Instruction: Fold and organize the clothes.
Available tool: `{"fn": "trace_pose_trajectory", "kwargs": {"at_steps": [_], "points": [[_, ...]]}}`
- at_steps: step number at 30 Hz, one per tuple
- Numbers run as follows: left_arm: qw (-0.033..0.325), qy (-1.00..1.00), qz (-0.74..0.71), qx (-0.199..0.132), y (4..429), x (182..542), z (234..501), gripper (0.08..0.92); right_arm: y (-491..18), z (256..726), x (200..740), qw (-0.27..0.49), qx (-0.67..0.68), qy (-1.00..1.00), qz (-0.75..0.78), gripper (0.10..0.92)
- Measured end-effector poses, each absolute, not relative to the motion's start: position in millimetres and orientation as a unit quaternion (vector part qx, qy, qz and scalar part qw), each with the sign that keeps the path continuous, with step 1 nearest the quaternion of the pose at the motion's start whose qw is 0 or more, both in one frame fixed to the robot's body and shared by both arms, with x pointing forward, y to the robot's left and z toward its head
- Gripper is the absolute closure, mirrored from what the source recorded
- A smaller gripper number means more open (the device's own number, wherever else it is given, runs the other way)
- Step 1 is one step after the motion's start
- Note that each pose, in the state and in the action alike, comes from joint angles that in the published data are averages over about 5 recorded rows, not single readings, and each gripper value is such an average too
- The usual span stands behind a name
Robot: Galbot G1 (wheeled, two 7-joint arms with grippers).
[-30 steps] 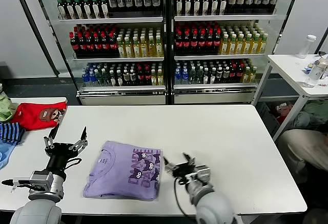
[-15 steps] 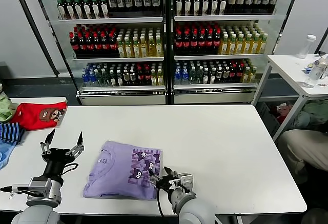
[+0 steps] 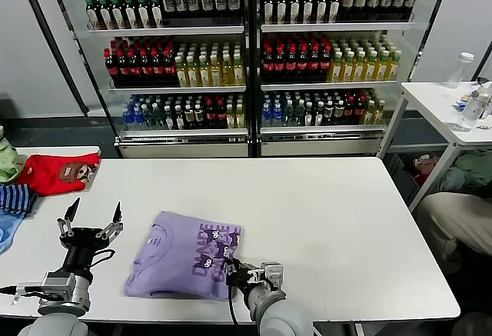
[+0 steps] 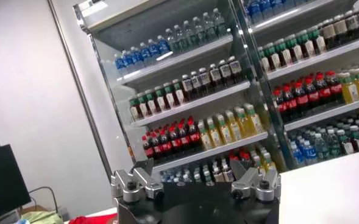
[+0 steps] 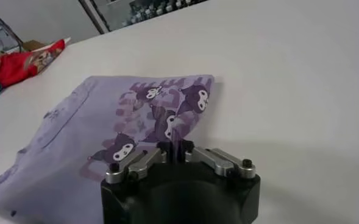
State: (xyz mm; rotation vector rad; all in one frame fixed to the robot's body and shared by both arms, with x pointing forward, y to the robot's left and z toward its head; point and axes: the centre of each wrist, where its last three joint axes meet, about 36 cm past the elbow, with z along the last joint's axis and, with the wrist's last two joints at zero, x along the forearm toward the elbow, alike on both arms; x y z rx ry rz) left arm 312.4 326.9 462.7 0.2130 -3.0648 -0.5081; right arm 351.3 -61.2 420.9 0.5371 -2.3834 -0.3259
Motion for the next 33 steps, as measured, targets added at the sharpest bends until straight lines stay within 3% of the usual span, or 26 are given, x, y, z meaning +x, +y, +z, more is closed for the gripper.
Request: {"fn": "trace_pose_trajectory", "kwargs": {"at_steps": [5, 22, 25, 33], "points": [[0.013, -0.984, -0.163, 0.066, 327.9, 311.8, 457.5, 0.177, -71.6, 429.1, 360.0, 0.307, 0.205, -0.922, -0.116, 0.901], [-0.003, -0.988, -0.151, 0.043, 322.3, 316.9, 437.1, 0.177, -179.6, 453.5, 394.8, 0.230, 0.145, -0.960, -0.067, 0.901], [-0.006, -0.988, -0.149, 0.034, 320.7, 316.4, 433.4, 0.177, -187.8, 452.1, 392.8, 0.226, 0.142, -0.962, -0.057, 0.853], [-0.029, -0.990, -0.140, 0.010, 310.4, 317.3, 428.0, 0.177, -212.7, 462.1, 386.1, 0.202, 0.134, -0.970, -0.030, 0.624]]}}
